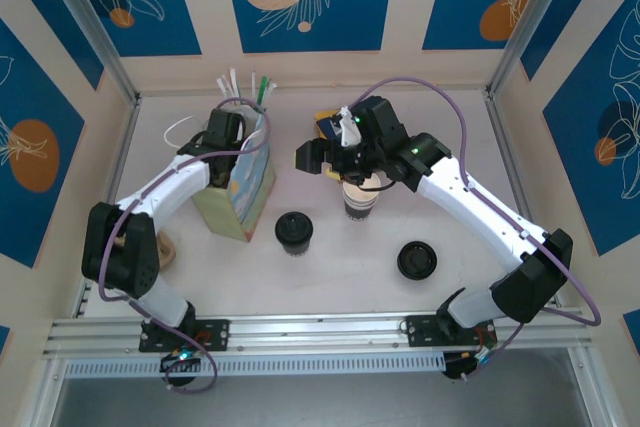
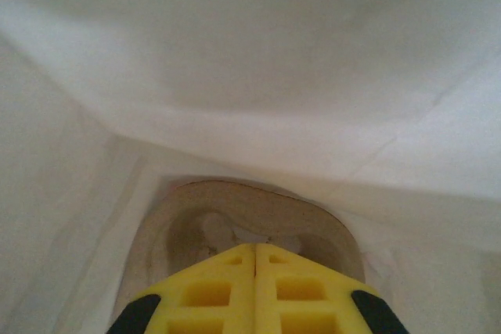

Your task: Pack the takeout coffee

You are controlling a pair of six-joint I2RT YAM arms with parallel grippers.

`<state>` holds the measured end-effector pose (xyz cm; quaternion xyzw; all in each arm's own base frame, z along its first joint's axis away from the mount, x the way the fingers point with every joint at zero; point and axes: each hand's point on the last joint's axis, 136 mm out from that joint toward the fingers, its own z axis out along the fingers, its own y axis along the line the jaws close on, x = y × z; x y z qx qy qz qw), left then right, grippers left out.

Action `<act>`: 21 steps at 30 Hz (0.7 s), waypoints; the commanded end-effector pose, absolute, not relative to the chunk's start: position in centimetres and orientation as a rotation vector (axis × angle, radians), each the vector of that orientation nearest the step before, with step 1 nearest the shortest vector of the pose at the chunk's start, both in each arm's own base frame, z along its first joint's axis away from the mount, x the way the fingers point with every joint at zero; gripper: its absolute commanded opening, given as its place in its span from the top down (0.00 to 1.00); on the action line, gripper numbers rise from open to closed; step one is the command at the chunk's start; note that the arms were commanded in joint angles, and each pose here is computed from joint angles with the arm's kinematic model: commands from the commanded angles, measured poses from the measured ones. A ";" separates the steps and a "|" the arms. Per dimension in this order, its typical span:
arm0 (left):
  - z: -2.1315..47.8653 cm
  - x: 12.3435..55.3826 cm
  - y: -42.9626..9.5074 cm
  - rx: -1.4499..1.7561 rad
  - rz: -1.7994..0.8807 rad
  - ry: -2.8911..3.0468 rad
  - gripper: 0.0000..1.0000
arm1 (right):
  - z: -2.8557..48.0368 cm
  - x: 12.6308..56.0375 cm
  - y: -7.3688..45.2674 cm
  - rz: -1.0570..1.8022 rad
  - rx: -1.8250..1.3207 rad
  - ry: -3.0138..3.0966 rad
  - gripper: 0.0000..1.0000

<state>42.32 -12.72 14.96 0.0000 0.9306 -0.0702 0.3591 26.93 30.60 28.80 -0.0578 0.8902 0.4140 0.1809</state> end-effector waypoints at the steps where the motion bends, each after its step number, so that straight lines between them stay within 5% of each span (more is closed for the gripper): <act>1: 14.0 42.1 -12.9 0.016 -0.190 2.418 1.00 | 28.4 26.6 30.2 1.169 -0.159 2.530 0.01; 21: 11.7 41.6 -12.8 0.022 -0.168 2.473 1.00 | 28.3 26.5 30.1 1.168 -0.155 2.535 0.01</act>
